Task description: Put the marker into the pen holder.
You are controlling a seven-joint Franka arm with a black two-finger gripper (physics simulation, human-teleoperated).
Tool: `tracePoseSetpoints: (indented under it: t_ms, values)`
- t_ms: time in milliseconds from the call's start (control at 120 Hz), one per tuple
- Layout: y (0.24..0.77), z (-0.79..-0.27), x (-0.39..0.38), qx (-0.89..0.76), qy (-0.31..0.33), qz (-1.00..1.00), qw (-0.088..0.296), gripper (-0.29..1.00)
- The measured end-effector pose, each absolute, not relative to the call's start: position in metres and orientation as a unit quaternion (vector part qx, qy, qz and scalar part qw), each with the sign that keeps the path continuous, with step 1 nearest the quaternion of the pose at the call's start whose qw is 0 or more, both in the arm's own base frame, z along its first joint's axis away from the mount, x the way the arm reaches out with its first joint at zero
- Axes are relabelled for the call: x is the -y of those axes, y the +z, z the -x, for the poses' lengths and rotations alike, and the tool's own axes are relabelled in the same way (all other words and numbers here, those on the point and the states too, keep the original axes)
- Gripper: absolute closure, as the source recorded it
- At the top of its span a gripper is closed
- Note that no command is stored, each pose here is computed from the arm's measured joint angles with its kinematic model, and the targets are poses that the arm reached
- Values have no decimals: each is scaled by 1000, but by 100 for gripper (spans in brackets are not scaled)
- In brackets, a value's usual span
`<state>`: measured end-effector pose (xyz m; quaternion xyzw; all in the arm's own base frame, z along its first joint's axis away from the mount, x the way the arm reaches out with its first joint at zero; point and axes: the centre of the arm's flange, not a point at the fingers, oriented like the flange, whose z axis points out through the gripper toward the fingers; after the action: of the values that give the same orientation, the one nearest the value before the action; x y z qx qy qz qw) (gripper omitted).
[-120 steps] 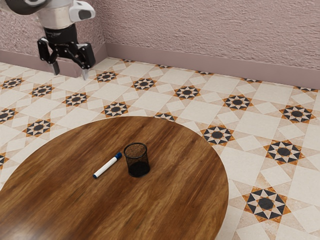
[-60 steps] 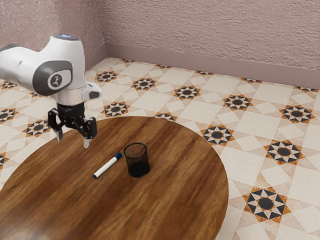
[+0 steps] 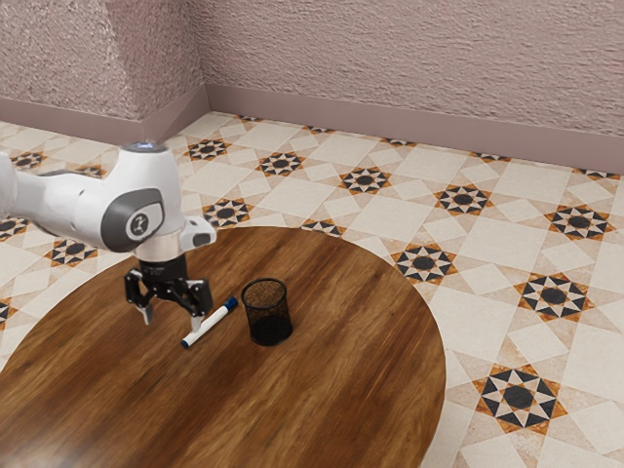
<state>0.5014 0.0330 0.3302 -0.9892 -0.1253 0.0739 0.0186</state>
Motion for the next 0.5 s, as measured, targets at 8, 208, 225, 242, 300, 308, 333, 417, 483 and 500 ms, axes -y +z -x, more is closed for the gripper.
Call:
tracePoseSetpoints:
  t_ms: [8,208,225,242,300,308,333,417,483,500]
  values:
    - [328,-502,-34,124,74,989,19,0]
    - [285,-528,-30,60,62,996,16,0]
    - [281,-530,-30,55,61,997,16,0]
    - [278,-532,-30,50,59,997,16,0]
    - [272,-536,-30,32,51,998,16,0]
    - [272,-537,-30,30,50,998,16,0]
    - [271,-540,-30,22,46,999,17,0]
    - [273,-553,-31,-2,29,999,20,0]
    - [275,-564,-32,-19,17,999,21,0]
    - [275,-566,-33,-24,16,999,21,0]
